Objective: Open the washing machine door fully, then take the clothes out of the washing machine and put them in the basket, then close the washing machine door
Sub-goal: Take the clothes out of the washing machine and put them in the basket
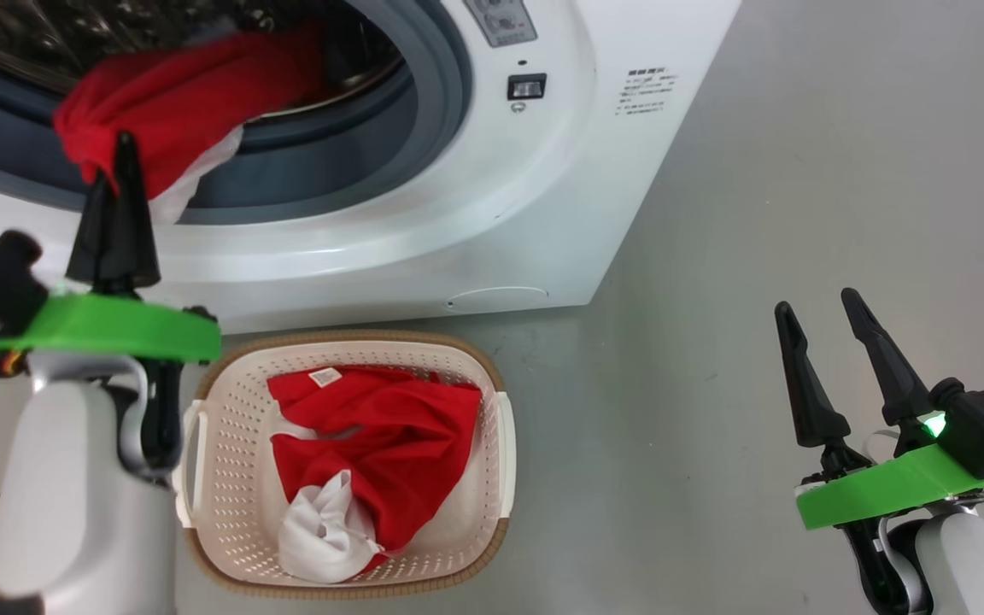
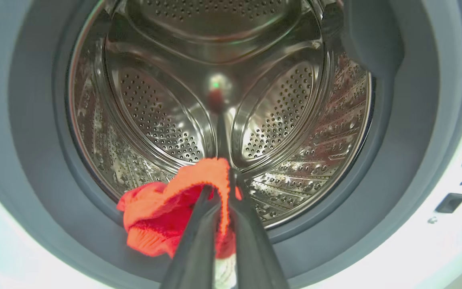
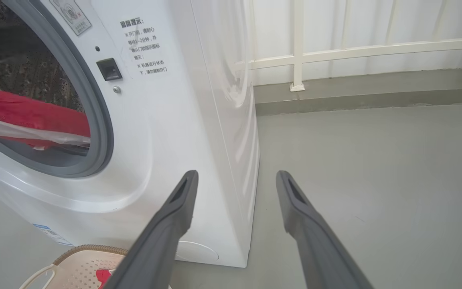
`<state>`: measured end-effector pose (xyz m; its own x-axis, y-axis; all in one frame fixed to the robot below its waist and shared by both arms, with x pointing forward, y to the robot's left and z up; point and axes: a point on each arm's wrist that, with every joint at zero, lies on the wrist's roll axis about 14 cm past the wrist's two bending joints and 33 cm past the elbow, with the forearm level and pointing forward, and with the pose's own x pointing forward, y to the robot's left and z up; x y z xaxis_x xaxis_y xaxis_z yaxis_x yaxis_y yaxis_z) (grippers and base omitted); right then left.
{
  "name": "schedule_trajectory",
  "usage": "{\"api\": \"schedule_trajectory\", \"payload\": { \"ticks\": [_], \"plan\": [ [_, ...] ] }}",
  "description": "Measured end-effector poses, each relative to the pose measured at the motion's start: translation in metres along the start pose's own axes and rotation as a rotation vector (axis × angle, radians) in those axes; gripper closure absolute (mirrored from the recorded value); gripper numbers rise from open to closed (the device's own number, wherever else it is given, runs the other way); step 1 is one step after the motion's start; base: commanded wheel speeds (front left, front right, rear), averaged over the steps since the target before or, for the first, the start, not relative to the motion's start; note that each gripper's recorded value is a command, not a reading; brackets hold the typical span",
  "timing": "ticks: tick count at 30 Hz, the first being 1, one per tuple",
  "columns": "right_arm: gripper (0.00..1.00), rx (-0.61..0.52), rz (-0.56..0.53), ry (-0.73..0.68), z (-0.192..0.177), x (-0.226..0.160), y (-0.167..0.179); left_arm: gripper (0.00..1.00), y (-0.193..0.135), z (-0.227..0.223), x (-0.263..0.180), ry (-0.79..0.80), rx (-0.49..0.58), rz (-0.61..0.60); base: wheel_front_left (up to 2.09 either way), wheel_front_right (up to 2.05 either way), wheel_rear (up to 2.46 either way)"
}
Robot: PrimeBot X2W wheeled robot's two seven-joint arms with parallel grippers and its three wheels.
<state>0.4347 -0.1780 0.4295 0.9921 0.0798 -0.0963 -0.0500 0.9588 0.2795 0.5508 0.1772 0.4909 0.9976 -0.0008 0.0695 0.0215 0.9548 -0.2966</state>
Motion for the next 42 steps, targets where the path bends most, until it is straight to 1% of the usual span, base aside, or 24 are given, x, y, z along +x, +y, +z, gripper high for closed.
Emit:
{"api": "schedule_trajectory", "payload": {
  "ticks": [9, 17, 20, 25, 33, 38, 42],
  "plan": [
    [0.0, -0.006, 0.008, 0.011, -0.002, -0.005, 0.001, 1.0, -0.002, 0.065, -0.039, -0.217, 0.035, -0.02, 0.0, 0.0, 0.0],
    [0.0, -0.008, 0.023, 0.02, -0.006, -0.002, 0.005, 1.0, -0.018, 0.141, -0.065, -0.462, 0.046, -0.061, 0.0, 0.0, 0.0],
    [0.0, -0.007, 0.026, 0.024, -0.007, -0.001, 0.005, 1.0, -0.023, 0.146, -0.069, -0.478, 0.057, -0.073, 0.0, 0.0, 0.0],
    [0.0, -0.009, 0.029, 0.031, -0.009, -0.002, 0.006, 1.0, -0.017, 0.084, -0.07, -0.283, 0.048, -0.052, 0.0, 0.0, 0.0],
    [0.0, -0.013, 0.013, 0.037, -0.011, -0.004, 0.0, 1.0, -0.015, -0.011, -0.075, 0.004, 0.031, -0.051, 0.0, 0.0, 0.0],
    [0.0, -0.013, 0.002, 0.044, -0.013, -0.005, -0.003, 1.0, -0.006, -0.076, -0.094, 0.207, 0.022, -0.029, 0.0, 0.0, 0.0],
    [0.0, -0.015, -0.007, 0.051, -0.016, -0.004, -0.007, 1.0, 0.0, -0.124, -0.114, 0.37, 0.04, -0.024, 0.0, 0.0, 0.0]
  ]
}}
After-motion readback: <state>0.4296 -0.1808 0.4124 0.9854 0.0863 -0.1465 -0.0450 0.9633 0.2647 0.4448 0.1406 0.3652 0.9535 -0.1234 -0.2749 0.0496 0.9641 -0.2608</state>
